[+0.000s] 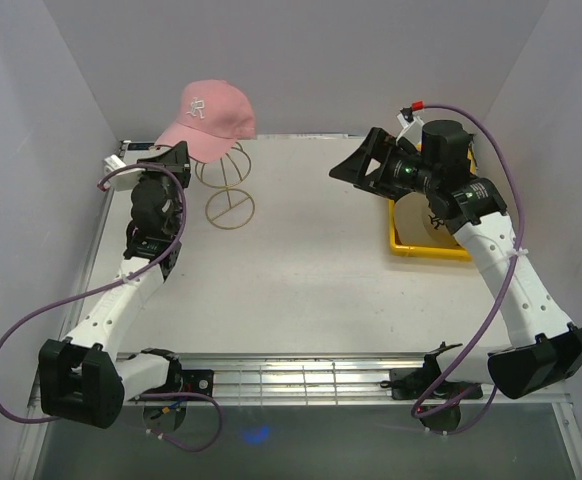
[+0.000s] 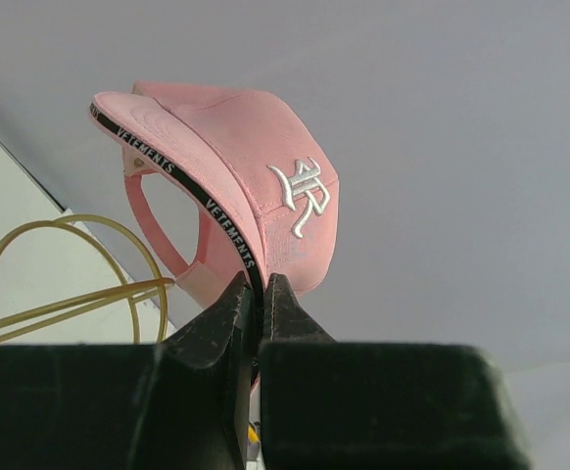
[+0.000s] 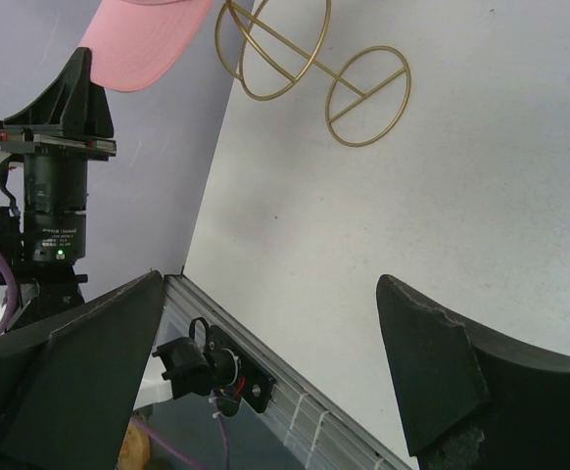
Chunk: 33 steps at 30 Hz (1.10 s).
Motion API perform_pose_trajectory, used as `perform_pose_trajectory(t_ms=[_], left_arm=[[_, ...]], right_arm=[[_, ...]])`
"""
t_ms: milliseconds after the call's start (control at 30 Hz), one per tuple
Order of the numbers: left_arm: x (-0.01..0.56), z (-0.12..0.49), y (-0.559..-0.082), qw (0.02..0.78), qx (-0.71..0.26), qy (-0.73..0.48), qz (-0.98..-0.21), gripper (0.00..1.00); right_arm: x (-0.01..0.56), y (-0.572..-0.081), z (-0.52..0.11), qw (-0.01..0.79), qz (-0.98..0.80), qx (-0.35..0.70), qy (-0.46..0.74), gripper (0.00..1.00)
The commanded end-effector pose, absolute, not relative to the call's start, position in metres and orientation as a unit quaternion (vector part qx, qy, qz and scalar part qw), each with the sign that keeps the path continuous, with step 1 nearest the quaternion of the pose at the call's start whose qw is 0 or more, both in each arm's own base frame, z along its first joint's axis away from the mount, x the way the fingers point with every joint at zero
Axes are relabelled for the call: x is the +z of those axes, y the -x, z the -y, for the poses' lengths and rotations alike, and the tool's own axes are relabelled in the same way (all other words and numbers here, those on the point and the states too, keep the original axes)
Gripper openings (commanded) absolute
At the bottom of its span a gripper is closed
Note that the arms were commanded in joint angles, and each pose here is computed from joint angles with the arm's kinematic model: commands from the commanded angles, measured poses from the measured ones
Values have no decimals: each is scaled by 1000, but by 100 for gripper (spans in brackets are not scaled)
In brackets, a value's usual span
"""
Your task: Stack the hats
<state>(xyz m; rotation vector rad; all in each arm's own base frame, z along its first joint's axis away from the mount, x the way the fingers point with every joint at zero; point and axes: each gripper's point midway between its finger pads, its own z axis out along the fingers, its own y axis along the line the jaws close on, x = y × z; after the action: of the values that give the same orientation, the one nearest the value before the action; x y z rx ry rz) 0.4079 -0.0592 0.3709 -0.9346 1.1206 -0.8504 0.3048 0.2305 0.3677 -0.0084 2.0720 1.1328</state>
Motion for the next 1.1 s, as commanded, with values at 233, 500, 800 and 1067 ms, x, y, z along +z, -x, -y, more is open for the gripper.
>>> perform_pose_trajectory(t_ms=[233,500,800,1067], left_arm=[[358,74,-394,636,-444,404,-485,0],[331,62,-369,640,-425,416,-487,0],[298,55,-358,626,-414,441,-492,0],[272,55,-353,606,-416,459,-499,0]], right_arm=[[362,-304,-244,396,-802,446,30,94],[344,-301,-250,384,-809,444,35,94],[327,-301,-252,377,-819,432,39,94],[311,-302,-256,364,-828,426,41,94]])
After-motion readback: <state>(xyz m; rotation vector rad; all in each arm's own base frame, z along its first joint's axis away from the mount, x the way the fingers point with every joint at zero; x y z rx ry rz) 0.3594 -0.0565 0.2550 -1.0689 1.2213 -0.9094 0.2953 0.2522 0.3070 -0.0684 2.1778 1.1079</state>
